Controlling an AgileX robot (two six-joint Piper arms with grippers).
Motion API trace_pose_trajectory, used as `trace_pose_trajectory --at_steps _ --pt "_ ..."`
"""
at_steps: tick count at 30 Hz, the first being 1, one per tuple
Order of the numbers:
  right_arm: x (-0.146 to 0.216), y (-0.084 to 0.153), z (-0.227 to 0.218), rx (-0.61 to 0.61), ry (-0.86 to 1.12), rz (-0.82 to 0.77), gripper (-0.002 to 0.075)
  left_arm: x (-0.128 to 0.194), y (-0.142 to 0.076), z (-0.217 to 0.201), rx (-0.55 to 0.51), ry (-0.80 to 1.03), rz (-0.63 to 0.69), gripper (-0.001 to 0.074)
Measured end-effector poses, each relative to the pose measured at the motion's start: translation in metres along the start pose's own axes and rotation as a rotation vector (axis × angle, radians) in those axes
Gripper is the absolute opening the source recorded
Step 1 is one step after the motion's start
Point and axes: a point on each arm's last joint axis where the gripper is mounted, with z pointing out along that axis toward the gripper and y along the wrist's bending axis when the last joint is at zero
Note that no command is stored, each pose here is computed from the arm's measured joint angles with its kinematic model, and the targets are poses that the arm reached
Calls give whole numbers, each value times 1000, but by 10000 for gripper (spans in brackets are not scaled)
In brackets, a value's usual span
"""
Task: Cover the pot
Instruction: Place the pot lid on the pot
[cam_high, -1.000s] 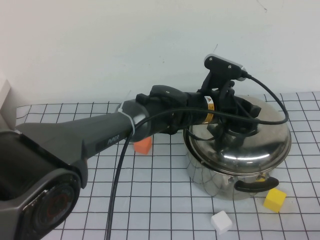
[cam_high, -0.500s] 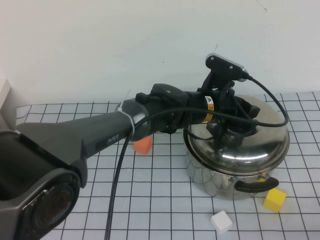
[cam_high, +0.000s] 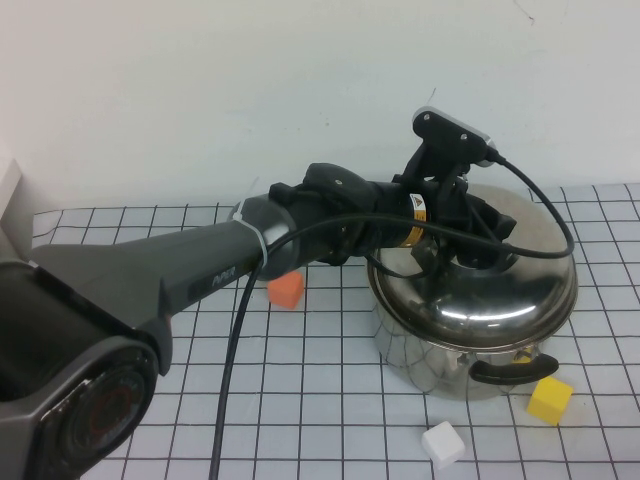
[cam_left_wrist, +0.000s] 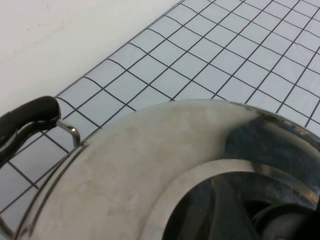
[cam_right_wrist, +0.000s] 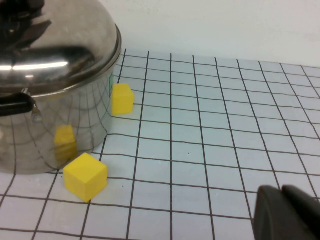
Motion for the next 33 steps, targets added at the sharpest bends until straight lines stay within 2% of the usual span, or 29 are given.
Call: trace_pose_trajectory --at_steps 10,33 --pt "0 0 0 0 0 0 11 1 -3 0 32 8 -68 319" --pt "0 0 0 0 0 0 11 -1 -4 -1 34 5 -75 319"
